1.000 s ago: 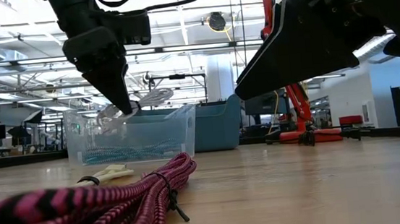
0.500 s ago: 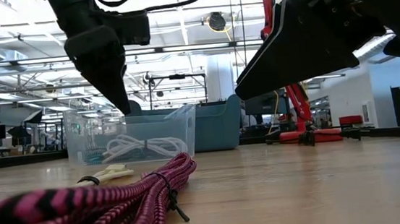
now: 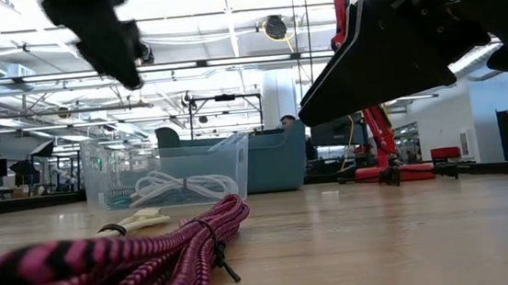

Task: Pick & Place USB Port
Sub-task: Put the light brown charger cable into the transparent bin

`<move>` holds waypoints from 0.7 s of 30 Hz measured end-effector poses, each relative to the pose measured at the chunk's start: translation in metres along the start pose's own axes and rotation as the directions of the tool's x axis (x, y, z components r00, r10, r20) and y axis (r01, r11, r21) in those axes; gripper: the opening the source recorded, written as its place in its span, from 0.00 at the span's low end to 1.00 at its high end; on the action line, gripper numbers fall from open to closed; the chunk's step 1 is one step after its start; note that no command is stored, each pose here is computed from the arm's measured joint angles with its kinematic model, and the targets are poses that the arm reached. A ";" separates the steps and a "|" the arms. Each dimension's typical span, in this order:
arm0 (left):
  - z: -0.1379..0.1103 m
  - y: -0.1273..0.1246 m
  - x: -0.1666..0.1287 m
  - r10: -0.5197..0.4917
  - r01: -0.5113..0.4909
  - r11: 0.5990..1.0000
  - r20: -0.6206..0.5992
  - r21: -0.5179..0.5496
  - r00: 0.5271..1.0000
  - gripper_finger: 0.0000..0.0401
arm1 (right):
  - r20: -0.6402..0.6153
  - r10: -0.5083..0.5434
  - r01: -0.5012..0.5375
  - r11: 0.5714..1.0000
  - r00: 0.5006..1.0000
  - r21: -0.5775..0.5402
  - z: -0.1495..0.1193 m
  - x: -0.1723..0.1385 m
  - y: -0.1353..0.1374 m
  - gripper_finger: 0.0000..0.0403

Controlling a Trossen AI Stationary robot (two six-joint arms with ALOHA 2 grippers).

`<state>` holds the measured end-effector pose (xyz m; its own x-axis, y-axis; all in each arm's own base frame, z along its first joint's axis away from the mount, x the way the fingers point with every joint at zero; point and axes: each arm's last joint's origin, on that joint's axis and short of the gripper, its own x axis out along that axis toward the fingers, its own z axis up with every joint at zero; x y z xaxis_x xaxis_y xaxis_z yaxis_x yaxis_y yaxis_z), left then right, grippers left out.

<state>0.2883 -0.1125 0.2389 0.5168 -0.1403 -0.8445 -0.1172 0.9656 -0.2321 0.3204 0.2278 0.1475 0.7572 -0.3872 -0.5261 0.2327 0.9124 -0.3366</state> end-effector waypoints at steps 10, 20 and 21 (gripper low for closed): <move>-0.033 -0.072 -0.009 -0.213 0.214 0.977 0.063 -0.008 0.975 0.31 | 0.002 0.002 -0.002 1.000 1.000 0.006 0.000 0.000 0.000 0.38; -0.072 -0.149 0.016 -0.501 0.503 0.864 0.150 0.022 0.853 0.31 | 0.003 0.005 -0.005 1.000 1.000 0.010 0.001 0.000 0.000 0.38; -0.076 -0.154 0.021 -0.512 0.514 0.857 0.151 0.029 0.845 0.31 | 0.004 0.005 -0.005 1.000 1.000 0.012 0.001 0.000 0.000 0.38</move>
<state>0.2529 -0.2804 0.2203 0.6253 -0.5801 -0.5220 0.1899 0.7619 -0.6192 0.3208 0.2283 0.1479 0.7608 -0.3820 -0.5246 0.2363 0.9160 -0.3243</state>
